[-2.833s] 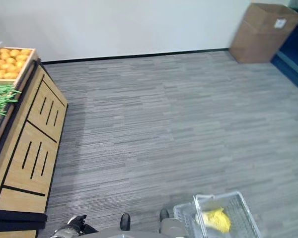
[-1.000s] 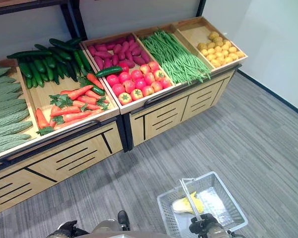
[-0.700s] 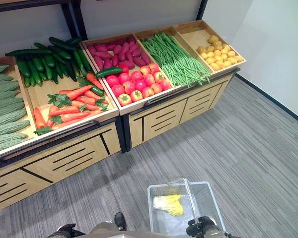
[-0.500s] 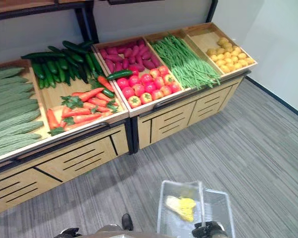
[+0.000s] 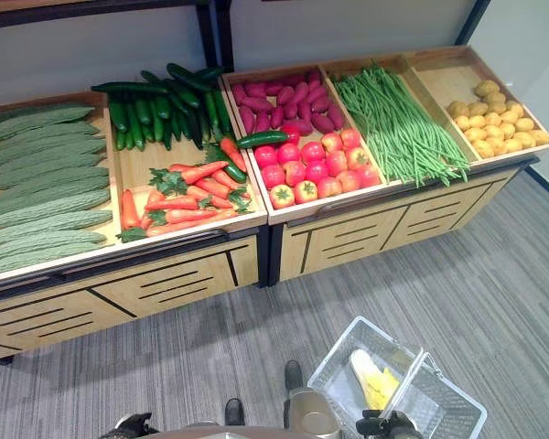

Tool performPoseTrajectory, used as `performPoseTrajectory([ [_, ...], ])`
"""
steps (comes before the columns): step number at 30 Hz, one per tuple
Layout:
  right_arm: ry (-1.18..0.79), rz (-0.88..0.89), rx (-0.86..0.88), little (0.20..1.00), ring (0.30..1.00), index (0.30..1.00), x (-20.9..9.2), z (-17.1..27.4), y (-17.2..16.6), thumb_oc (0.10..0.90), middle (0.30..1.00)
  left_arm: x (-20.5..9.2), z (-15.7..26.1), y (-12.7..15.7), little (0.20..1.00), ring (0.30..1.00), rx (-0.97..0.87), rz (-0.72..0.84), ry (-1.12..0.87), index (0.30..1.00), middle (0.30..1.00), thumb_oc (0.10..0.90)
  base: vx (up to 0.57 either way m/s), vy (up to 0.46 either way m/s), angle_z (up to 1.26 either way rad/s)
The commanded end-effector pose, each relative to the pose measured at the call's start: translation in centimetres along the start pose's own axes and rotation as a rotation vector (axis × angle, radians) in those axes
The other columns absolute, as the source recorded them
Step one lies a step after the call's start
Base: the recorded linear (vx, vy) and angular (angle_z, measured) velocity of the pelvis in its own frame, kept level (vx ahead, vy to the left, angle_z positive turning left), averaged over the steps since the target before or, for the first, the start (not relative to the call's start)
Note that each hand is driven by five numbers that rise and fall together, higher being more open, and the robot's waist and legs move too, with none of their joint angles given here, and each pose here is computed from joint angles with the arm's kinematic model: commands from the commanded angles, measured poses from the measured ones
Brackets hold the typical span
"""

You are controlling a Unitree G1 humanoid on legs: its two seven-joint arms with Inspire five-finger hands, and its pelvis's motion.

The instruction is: Get the vegetables into the basket

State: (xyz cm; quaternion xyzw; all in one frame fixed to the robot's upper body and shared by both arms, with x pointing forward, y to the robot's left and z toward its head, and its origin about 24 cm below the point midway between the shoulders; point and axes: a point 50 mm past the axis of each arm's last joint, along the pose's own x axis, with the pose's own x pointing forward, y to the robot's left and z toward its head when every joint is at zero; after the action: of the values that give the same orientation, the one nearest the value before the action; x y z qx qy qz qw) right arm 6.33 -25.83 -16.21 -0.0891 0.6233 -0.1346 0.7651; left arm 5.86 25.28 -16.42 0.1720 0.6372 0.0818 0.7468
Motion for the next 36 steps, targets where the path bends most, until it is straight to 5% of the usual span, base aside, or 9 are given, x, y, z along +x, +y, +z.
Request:
performPoseTrajectory([
  [1,0.104,-0.100,-0.084,0.300,0.300,0.300,-0.3,-3.1,-3.7,0.400,0.300,0.2,1.7,1.8,1.000,1.000,-0.034,0.059,-0.034,1.000,1.000,0.900,0.08,-0.123,-0.06],
  [10,0.076,-0.195,0.030,0.300,0.300,0.300,-0.5,-2.6,-6.8,0.400,0.300,-1.2,6.9,3.3,1.000,1.000,-0.313,0.052,-0.335,1.000,1.000,0.900,0.02,-0.079,0.18],
  [19,0.105,-0.111,0.020,0.300,0.300,0.300,-0.6,-4.3,-4.7,0.400,0.300,-11.8,12.6,8.5,1.000,1.000,-0.431,0.055,-1.011,1.000,1.000,0.900,-0.01,-0.022,0.15],
  [27,0.145,-0.063,-0.022,0.300,0.300,0.300,-0.7,-5.5,-3.4,0.400,0.300,-18.9,18.1,12.8,1.000,1.000,-0.242,0.362,-1.375,1.000,1.000,0.900,0.00,0.000,0.00],
  [36,0.138,-0.057,-0.062,0.300,0.300,0.300,-0.5,-4.7,-3.1,0.400,0.300,-23.9,22.3,15.6,1.000,1.000,-0.043,0.772,-1.543,1.000,1.000,0.900,0.01,0.006,-0.04],
])
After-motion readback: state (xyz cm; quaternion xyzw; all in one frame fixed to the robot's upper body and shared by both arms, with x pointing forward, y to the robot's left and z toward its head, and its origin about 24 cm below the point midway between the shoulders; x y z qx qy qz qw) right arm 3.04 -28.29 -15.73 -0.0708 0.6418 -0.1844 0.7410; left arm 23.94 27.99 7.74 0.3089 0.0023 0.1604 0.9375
